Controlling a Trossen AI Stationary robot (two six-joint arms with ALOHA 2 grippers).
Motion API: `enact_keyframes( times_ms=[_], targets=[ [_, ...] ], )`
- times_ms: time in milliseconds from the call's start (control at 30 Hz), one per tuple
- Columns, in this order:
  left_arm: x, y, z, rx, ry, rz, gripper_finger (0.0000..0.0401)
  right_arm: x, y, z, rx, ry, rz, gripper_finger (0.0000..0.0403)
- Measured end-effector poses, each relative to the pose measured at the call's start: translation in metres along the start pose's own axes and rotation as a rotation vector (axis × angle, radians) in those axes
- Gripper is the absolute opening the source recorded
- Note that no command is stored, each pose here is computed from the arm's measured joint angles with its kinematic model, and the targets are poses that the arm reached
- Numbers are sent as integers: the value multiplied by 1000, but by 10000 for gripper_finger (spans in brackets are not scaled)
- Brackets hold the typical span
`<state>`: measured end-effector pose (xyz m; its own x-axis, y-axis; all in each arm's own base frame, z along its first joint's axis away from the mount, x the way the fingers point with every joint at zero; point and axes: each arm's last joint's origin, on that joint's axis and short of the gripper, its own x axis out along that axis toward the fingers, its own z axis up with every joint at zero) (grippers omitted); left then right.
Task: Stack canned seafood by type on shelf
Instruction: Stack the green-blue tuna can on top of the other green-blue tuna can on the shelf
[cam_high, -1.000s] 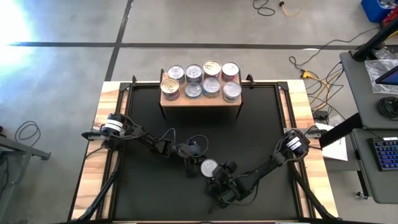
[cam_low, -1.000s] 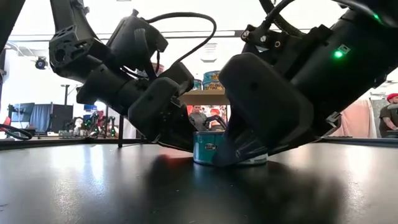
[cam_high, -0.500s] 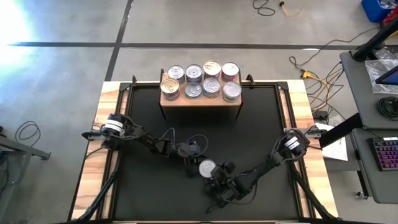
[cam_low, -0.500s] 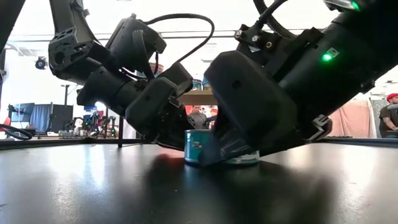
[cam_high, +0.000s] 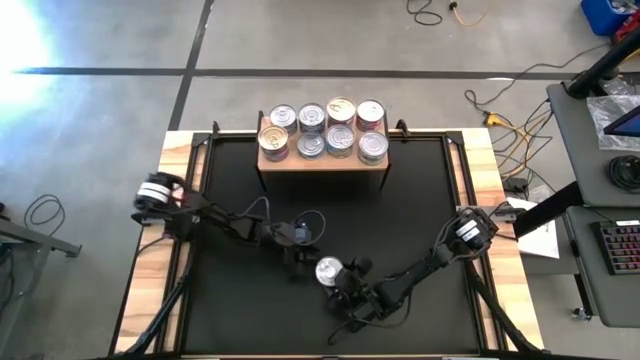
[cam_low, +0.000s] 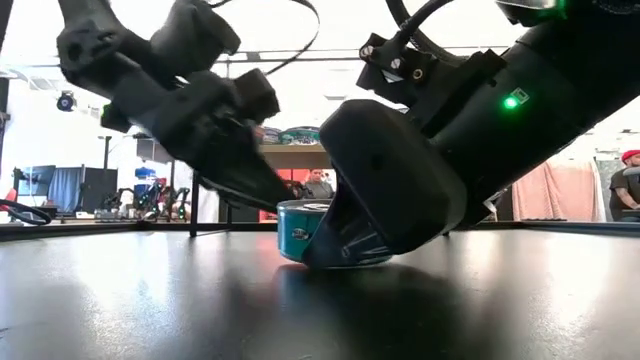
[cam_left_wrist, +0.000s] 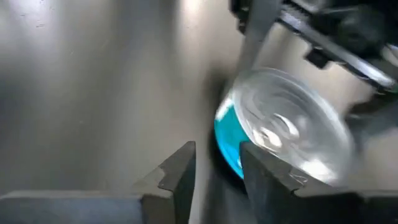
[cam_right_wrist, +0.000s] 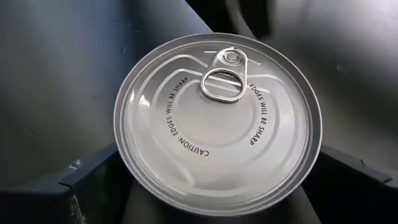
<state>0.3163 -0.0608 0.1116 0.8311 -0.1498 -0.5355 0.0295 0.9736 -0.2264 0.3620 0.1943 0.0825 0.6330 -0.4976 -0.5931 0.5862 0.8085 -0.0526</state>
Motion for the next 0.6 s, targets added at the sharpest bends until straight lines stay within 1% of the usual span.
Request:
enact_keyframes(
  times_ms=[67,167,200,300,333,433,533,600],
  targets=[
    [-14,1,-2,0,9,5,125,0,0,0,-23,1,1,400],
    [-33,4,-14,-27,33,36,148,0,0,0,-76,-1,2,400],
    [-39,5,-20,-45,39,44,156,0,0,1,-66,-1,3,400],
    [-52,9,-39,-82,42,75,178,1,1,1,35,-2,13,400],
    [-54,11,-45,-91,39,84,185,2,1,-1,41,-3,14,400],
    [-57,14,-55,-110,5,94,205,9,5,-9,50,-45,2,400],
    [-51,15,-58,-114,-17,108,218,17,9,-18,71,-84,1,400],
    [-42,14,-54,-109,-30,107,222,22,11,-22,74,-116,-4,400]
  ],
)
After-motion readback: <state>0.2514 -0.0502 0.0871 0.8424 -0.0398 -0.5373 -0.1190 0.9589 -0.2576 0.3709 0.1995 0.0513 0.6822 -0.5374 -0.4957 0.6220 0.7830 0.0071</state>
